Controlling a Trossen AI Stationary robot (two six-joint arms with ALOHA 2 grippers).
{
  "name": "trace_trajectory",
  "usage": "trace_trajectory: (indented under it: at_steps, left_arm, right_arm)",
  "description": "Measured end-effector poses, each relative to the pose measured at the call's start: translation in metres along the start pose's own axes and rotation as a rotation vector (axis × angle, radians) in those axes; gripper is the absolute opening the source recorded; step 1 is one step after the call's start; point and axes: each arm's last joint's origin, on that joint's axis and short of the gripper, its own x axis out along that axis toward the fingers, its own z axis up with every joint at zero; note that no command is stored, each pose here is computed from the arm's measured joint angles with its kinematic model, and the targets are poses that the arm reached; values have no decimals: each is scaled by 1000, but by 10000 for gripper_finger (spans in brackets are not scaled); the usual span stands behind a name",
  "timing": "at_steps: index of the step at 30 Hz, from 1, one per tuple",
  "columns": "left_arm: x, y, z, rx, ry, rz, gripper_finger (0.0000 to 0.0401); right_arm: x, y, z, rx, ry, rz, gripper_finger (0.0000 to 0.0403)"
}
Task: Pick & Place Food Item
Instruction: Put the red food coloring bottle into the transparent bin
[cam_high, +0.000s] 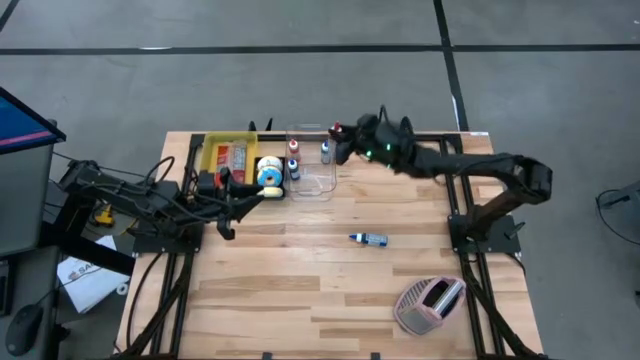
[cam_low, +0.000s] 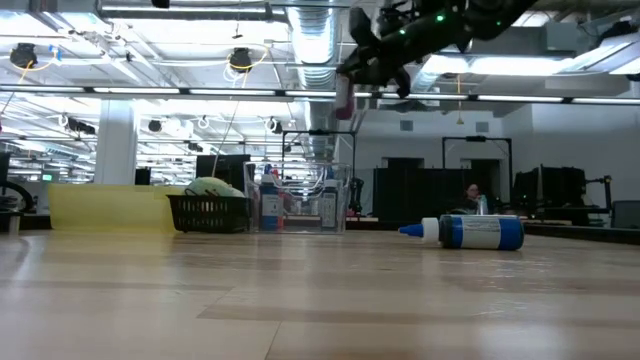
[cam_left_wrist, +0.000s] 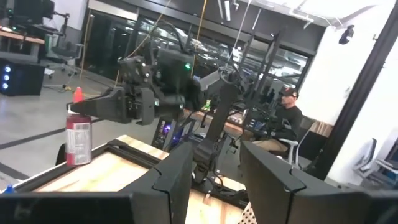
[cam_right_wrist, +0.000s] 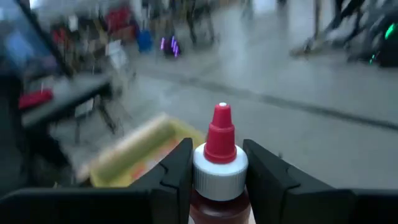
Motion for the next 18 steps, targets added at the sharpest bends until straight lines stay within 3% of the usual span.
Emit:
trace_trajectory:
  at_steps: [3, 5, 9, 18]
  left_arm:
    - [-1, -1, 0, 4, 1, 5, 131]
    - [-1, -2, -1, 9, 5, -1, 131]
    - [-3, -4, -2, 14, 15, -14, 131]
    - [-4, -7, -3, 2, 21, -34, 131]
  right_arm:
    - [-2, 17, -25, 10, -75, -31, 103]
    - [-1, 29, -39, 22, -131, 7, 103]
    - [4, 41, -70, 27, -149, -12, 103]
    - [28, 42, -128, 10, -160, -160, 103]
